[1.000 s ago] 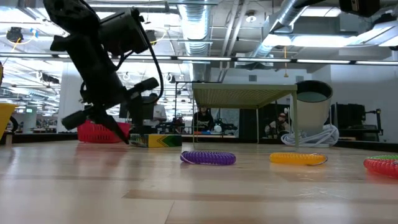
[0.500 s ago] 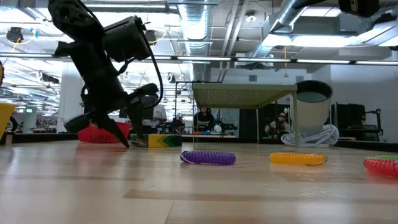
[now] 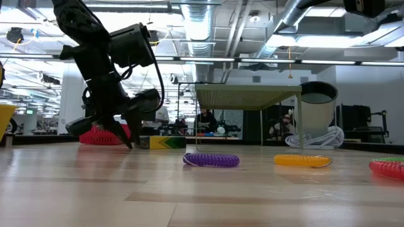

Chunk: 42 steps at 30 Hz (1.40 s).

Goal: Pick & Place Office Desk Supplies
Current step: Put the crayon box into the yellow bin

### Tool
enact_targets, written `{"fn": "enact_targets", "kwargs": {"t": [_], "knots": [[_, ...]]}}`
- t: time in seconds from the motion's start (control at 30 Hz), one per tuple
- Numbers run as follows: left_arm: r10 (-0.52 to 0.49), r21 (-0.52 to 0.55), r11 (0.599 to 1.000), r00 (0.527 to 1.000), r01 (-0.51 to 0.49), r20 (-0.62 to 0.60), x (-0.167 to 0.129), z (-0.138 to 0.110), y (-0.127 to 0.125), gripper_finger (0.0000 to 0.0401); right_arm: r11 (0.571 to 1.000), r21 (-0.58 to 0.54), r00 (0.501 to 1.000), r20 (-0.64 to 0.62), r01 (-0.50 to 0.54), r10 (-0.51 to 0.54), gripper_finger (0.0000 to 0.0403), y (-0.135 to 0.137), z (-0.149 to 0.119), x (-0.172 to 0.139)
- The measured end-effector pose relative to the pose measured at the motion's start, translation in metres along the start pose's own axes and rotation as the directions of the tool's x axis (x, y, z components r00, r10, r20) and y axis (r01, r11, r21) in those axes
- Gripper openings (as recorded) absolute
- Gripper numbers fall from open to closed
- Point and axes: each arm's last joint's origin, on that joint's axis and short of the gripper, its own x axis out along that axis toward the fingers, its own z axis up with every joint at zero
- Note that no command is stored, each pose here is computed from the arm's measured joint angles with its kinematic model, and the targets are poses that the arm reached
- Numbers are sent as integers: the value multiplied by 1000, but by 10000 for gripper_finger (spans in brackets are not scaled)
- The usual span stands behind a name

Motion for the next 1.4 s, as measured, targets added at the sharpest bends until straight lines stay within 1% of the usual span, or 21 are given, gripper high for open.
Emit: {"fn": "enact_targets", "kwargs": {"t": [0.13, 0.2, 0.27, 0.37, 0.73, 0.9, 0.93, 1.03, 1.2, 1.27, 1.33, 1.4], "knots": [[9, 8, 1000, 1000, -9, 16, 4, -1, 2, 28, 1000, 0, 1000, 0, 0, 0, 146, 0, 0, 0], [10, 29, 1000, 1000, -10, 16, 4, -1, 2, 9, 1000, 4, 1000, 0, 0, 0, 146, 0, 0, 0], [5, 58, 998, 1000, -7, 29, 5, -2, 3, 4, 1000, 9, 1000, -1, 2, -2, 146, 0, 0, 0], [3, 65, 998, 1000, -5, 28, 3, -3, 4, 1, 1000, 12, 1000, -1, 2, -2, 146, 0, 0, 0], [-47, 59, 997, 999, 46, 13, 0, -8, 3, 17, 1000, 18, 1000, -9, 0, 0, 146, 0, -2, -1], [-119, 34, 992, 993, 118, 22, -10, -7, -3, 17, 1000, 23, 1000, -13, -5, 5, 146, 0, -3, -3], [-121, 37, 992, 992, 120, 30, -13, -6, -4, 17, 1000, 22, 1000, -14, -3, 3, 146, 0, -3, -3], [-82, 63, 995, 995, 78, 64, -15, 0, -1, 17, 1000, 19, 1000, -13, 1, 0, 146, -1, -3, -3], [-67, 79, 995, 997, 63, 47, -16, -2, 2, 21, 1000, 26, 1000, -11, 3, -3, 146, -1, -3, -2], [-74, 82, 994, 996, 70, 56, -18, -4, 4, 30, 999, 32, 1000, -11, 5, -5, 146, -1, -3, -2], [-85, 49, 995, 994, 82, 64, -17, -4, 7, 42, 999, 35, 1000, -11, 6, -5, 146, -1, -3, -2], [-85, 43, 996, 994, 83, 61, -14, -1, 14, 58, 999, 41, 1000, -10, 6, -5, 146, -1, -3, -2]]}}
